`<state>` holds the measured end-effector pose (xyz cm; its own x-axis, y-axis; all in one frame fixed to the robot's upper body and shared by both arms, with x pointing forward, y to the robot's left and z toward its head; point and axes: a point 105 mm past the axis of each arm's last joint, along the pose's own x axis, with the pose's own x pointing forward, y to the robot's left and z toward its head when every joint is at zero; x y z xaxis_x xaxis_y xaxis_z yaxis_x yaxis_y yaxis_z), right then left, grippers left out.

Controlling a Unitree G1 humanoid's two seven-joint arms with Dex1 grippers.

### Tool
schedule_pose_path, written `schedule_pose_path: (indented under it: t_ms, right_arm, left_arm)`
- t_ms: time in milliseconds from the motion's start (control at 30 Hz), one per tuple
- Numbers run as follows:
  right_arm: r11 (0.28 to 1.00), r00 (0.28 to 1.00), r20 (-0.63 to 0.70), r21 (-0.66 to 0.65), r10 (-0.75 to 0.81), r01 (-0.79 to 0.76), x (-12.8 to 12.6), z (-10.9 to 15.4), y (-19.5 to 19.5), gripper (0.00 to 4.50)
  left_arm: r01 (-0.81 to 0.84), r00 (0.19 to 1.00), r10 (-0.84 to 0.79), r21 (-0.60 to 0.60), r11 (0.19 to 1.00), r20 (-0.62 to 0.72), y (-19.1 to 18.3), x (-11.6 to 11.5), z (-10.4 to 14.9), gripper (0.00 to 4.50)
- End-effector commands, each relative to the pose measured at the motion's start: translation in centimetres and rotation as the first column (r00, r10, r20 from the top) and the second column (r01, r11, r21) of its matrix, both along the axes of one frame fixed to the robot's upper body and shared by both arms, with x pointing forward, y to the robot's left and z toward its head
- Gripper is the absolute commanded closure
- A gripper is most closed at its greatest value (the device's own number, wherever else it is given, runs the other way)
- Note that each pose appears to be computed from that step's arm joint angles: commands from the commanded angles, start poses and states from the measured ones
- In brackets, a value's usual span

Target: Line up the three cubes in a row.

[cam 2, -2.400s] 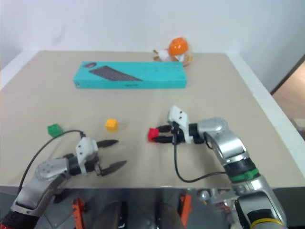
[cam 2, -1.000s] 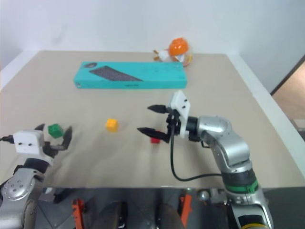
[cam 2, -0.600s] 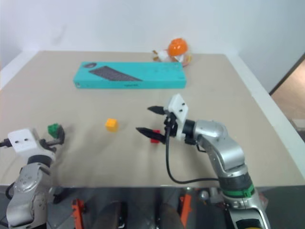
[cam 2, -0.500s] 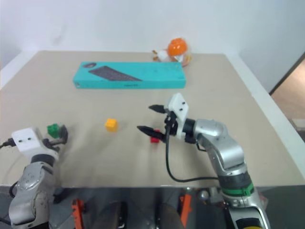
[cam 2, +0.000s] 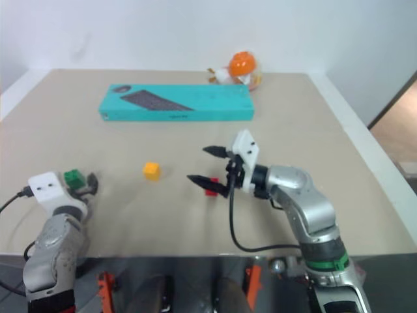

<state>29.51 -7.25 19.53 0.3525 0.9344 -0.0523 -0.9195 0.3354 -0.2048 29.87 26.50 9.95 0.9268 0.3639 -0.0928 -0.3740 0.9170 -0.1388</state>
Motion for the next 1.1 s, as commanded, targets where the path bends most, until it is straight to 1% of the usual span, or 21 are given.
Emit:
schedule_pose_path:
  t_ms: [33,67,100,167,233,267,300,333,367,800,900,967,1100]
  right_arm:
    - [0.992,0.991,0.051,-0.029,0.127,-0.125,-2.0,0.8,0.8,0.05]
    - [0.989,0.988,0.055,-0.039,0.144,-0.142,-2.2,0.8,0.9,0.05]
    - [0.987,0.986,0.058,-0.046,0.157,-0.155,-2.3,0.7,0.9,0.02]
    - [0.983,0.982,0.064,-0.058,0.175,-0.172,-2.4,0.6,0.9,0.00]
    - [0.981,0.981,0.068,-0.066,0.184,-0.180,-2.4,0.5,0.9,0.00]
    - [0.981,0.980,0.069,-0.069,0.186,-0.181,-2.4,0.5,0.9,0.00]
    - [0.981,0.980,0.069,-0.072,0.188,-0.183,-2.4,0.5,0.9,0.00]
    - [0.980,0.980,0.070,-0.075,0.189,-0.183,-2.3,0.4,0.9,0.00]
    - [0.980,0.979,0.071,-0.076,0.189,-0.183,-2.3,0.4,0.9,0.00]
    - [0.985,0.984,0.082,-0.080,0.160,-0.153,-1.7,0.2,0.5,0.00]
    - [0.986,0.985,0.087,-0.078,0.152,-0.145,-1.6,0.2,0.5,0.00]
    - [0.987,0.985,0.091,-0.075,0.148,-0.141,-1.6,0.3,0.5,0.00]
    - [0.988,0.985,0.097,-0.071,0.142,-0.136,-1.5,0.5,0.4,0.00]
  left_arm:
    - [-0.007,1.000,0.007,-0.003,1.000,0.017,0.2,0.1,0.7,0.00]
    - [-0.004,1.000,0.004,-0.010,1.000,0.015,0.2,0.1,0.7,0.00]
    - [-0.006,1.000,0.006,-0.016,1.000,0.014,0.2,0.1,0.6,0.26]
    - [-0.013,1.000,0.014,-0.025,1.000,0.013,0.3,0.1,0.6,0.83]
    - [-0.020,1.000,0.021,-0.028,0.999,0.008,0.4,0.1,0.4,1.50]
    - [-0.022,1.000,0.023,-0.029,0.999,0.006,0.5,0.1,0.4,1.85]
    - [-0.027,1.000,0.027,-0.028,0.999,0.003,0.6,0.1,0.4,2.33]
    - [-0.030,1.000,0.030,-0.028,0.999,0.001,0.7,0.1,0.3,2.52]
    - [-0.033,0.999,0.033,-0.021,0.999,-0.001,0.8,0.1,0.3,2.83]
    - [0.004,1.000,-0.002,0.051,0.999,-0.029,2.1,0.2,-0.1,2.83]
    - [0.065,0.998,-0.064,0.092,0.994,-0.024,1.6,0.6,0.3,2.83]
    - [0.145,0.989,-0.144,0.149,0.978,-0.015,0.8,1.1,1.1,2.83]
    - [0.338,0.938,-0.346,0.229,0.913,-0.009,-1.1,1.7,2.7,2.83]
